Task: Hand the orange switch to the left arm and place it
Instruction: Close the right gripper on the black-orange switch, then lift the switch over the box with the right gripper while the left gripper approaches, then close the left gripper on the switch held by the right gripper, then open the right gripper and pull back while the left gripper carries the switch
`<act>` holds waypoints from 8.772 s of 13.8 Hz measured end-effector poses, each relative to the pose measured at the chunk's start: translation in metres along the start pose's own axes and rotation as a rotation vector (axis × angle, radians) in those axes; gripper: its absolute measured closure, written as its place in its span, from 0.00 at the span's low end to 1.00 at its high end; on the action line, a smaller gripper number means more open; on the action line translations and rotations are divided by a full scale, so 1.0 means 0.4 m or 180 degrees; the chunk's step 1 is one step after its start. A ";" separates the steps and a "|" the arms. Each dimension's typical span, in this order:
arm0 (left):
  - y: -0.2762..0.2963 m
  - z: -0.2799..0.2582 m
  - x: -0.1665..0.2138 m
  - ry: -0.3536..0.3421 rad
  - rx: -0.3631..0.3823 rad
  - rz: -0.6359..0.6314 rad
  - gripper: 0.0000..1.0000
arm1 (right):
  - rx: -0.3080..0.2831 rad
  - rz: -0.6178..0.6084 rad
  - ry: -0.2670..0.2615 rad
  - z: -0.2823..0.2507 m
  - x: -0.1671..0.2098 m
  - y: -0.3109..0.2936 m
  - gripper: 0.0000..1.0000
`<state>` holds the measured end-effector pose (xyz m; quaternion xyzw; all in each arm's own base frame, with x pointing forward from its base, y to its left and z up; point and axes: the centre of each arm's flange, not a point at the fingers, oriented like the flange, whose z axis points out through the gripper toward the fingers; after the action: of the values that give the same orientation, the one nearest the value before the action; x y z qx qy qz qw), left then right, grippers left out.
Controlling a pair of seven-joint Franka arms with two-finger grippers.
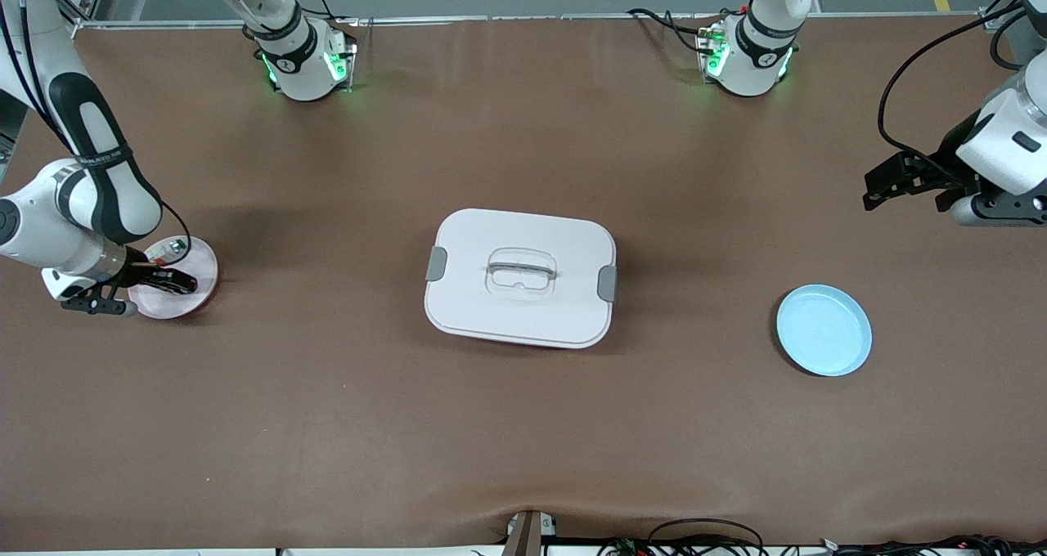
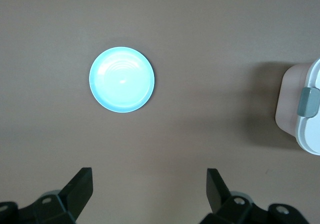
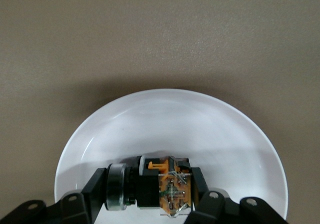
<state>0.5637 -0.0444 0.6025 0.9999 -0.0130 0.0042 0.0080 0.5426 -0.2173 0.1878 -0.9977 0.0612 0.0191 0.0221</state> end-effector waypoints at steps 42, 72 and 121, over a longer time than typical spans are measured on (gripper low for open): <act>0.682 0.039 0.050 0.0142 -0.2995 -0.0384 0.00 | 0.1145 0.2976 -0.1215 -0.890 -0.036 -1.219 0.28; 0.897 0.264 0.110 0.0523 -0.3056 -0.0297 0.00 | 0.1739 0.4230 -0.1246 -0.874 0.003 -1.607 0.28; 0.557 0.024 0.049 0.0464 -0.1198 0.0591 0.66 | 0.0313 0.0867 -0.0748 -0.941 0.132 -0.890 0.00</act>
<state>0.5775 -0.2676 0.5966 0.9723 -0.1049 0.0747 0.1950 0.6520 0.1119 0.5763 -0.9688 0.1935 0.1353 0.0751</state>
